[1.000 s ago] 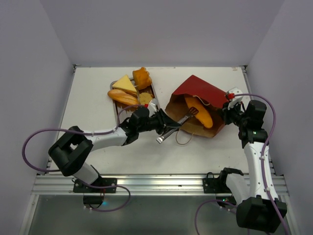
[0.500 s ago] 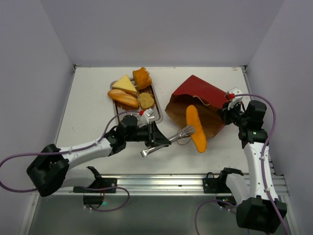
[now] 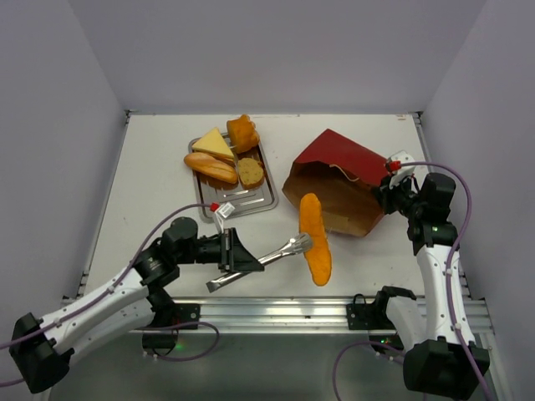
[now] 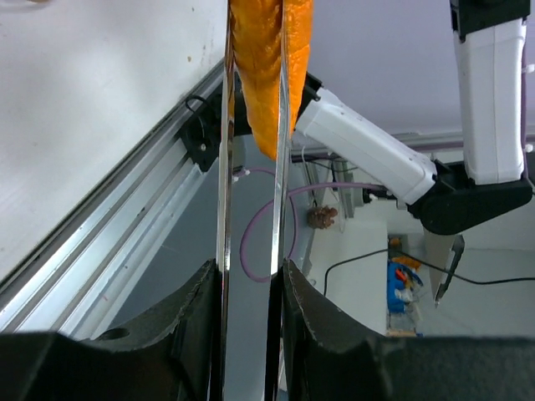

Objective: Take the fake bread out of the paper bag

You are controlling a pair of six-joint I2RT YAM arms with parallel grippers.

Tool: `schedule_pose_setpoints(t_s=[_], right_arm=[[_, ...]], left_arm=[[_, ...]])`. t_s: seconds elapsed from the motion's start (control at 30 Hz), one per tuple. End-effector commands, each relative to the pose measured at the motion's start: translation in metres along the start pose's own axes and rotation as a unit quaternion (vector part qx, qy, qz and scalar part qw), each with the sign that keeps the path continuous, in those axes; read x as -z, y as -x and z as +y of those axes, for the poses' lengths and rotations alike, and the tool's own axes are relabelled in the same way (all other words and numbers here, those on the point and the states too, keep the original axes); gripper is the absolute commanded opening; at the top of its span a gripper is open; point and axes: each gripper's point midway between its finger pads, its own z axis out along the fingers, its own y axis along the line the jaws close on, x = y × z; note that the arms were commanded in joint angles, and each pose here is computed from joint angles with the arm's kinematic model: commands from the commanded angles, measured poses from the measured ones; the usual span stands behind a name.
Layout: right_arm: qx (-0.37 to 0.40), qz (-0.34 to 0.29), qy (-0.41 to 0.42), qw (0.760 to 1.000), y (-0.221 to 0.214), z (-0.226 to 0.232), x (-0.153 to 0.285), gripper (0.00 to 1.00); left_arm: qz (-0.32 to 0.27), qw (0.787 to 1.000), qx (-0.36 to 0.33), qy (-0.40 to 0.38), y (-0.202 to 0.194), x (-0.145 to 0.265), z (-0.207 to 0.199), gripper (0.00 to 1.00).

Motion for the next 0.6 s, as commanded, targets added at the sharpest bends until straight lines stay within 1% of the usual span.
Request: schedule_pose_setpoints(t_s=[0.0, 0.03, 0.07, 0.1, 0.17, 0.2, 0.23, 0.27, 0.3, 0.33, 0.37, 0.43, 0.47, 0.5, 0.53, 0.57], right_arm=[[0.012, -0.024, 0.007, 1.0, 0.012, 0.002, 0.002, 0.0], [0.012, -0.025, 0.006, 1.0, 0.012, 0.002, 0.002, 0.0], [0.012, -0.025, 0.006, 1.0, 0.012, 0.002, 0.002, 0.0], [0.012, -0.025, 0.006, 1.0, 0.012, 0.002, 0.002, 0.0], [0.012, -0.025, 0.006, 1.0, 0.012, 0.002, 0.002, 0.0], [0.012, -0.025, 0.006, 1.0, 0.012, 0.002, 0.002, 0.0], [0.012, -0.025, 0.007, 1.0, 0.012, 0.002, 0.002, 0.0], [0.013, -0.026, 0.006, 1.0, 0.012, 0.002, 0.002, 0.0], [0.013, -0.026, 0.005, 1.0, 0.013, 0.002, 0.002, 0.0], [0.014, -0.027, 0.004, 1.0, 0.013, 0.001, 0.002, 0.0], [0.013, -0.026, 0.005, 1.0, 0.013, 0.002, 0.002, 0.0], [0.014, -0.027, 0.003, 1.0, 0.013, 0.001, 0.003, 0.0], [0.015, -0.026, 0.004, 1.0, 0.012, 0.002, 0.002, 0.0], [0.015, -0.026, 0.004, 1.0, 0.012, 0.002, 0.002, 0.0], [0.015, -0.026, 0.004, 1.0, 0.012, 0.001, 0.002, 0.0], [0.016, -0.025, 0.005, 1.0, 0.012, 0.002, 0.002, 0.0]], left_arm=[[-0.035, 0.999, 0.007, 0.025, 0.002, 0.018, 0.006, 0.0], [-0.052, 0.998, 0.019, 0.039, 0.007, 0.023, 0.012, 0.0], [-0.072, 0.997, 0.021, 0.035, 0.011, 0.029, 0.008, 0.0], [-0.102, 0.993, 0.033, 0.053, 0.022, 0.034, 0.013, 0.0], [-0.14, 0.986, 0.054, 0.067, 0.034, 0.041, 0.016, 0.0], [-0.176, 0.979, 0.066, 0.082, 0.047, 0.045, 0.021, 0.0], [-0.193, 0.974, 0.077, 0.086, 0.052, 0.047, 0.022, 0.0], [-0.211, 0.968, 0.105, 0.086, 0.058, 0.049, 0.023, 0.0], [-0.243, 0.959, 0.116, 0.091, 0.069, 0.051, 0.027, 0.0], [-0.257, 0.953, 0.131, 0.095, 0.073, 0.052, 0.032, 0.0], [-0.289, 0.938, 0.161, 0.101, 0.083, 0.056, 0.038, 0.0], [-0.32, 0.924, 0.185, 0.102, 0.09, 0.06, 0.044, 0.0], [-0.354, 0.905, 0.212, 0.103, 0.099, 0.067, 0.05, 0.0], [-0.363, 0.897, 0.227, 0.109, 0.099, 0.069, 0.055, 0.0], [-0.388, 0.884, 0.237, 0.11, 0.104, 0.077, 0.058, 0.0], [-0.42, 0.865, 0.251, 0.11, 0.112, 0.085, 0.062, 0.0]])
